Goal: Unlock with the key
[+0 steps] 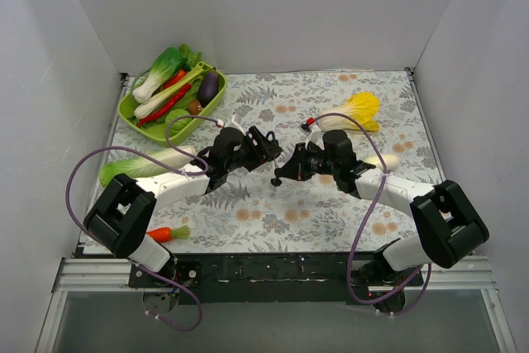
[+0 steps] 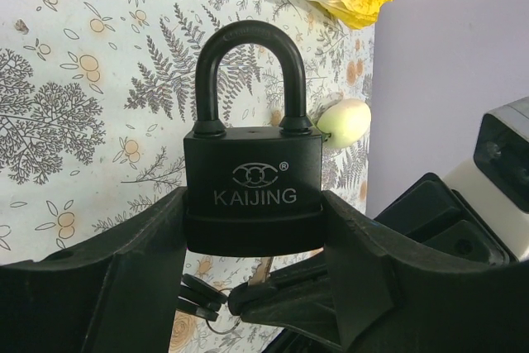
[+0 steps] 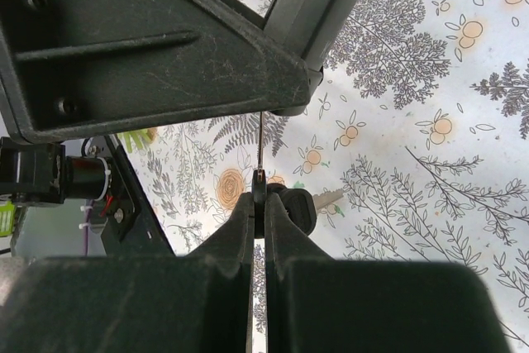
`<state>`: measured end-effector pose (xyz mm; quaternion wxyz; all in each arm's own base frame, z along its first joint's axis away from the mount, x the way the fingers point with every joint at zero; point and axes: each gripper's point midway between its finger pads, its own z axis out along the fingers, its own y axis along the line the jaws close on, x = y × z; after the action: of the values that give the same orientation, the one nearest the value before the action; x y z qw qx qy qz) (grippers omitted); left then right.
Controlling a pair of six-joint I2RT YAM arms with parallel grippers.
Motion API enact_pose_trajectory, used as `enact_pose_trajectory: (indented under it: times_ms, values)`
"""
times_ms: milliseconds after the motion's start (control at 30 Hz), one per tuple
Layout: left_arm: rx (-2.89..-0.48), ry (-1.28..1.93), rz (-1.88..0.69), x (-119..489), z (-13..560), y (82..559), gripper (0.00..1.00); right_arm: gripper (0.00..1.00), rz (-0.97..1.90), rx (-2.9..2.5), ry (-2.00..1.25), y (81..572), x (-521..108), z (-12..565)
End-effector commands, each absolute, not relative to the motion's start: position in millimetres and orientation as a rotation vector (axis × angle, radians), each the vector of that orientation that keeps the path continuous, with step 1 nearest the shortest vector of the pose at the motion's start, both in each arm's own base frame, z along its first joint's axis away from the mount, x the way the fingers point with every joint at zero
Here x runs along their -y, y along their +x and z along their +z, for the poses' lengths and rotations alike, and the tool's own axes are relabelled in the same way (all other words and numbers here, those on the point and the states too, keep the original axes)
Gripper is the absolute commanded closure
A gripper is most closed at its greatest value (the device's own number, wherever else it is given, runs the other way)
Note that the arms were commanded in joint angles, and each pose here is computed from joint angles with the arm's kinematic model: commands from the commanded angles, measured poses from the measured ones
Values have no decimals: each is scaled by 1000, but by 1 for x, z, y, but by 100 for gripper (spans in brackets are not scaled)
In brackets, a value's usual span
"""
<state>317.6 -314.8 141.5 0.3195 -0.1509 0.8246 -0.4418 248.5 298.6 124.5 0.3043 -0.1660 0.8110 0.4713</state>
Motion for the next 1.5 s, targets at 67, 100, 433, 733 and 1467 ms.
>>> enact_pose_trajectory:
  times_ms: [67,100,433,733,1467]
  values:
    - [-2043,-347,-1245,328,186,331,100,99,1269,-2075,-468,259,-307,141]
    - [-2041,-348,-1244,327,186,331,100,99,1269,-2075,-468,259,-307,141]
    - [-2039,-343,-1243,326,186,330,100,99,1264,-2067,-473,267,-310,144]
    - [-2040,-339,-1238,325,185,328,100,99,1244,-2056,-473,271,-309,149]
    - [-2032,-342,-1233,322,184,327,100,99,1214,-2007,-423,289,-305,166]
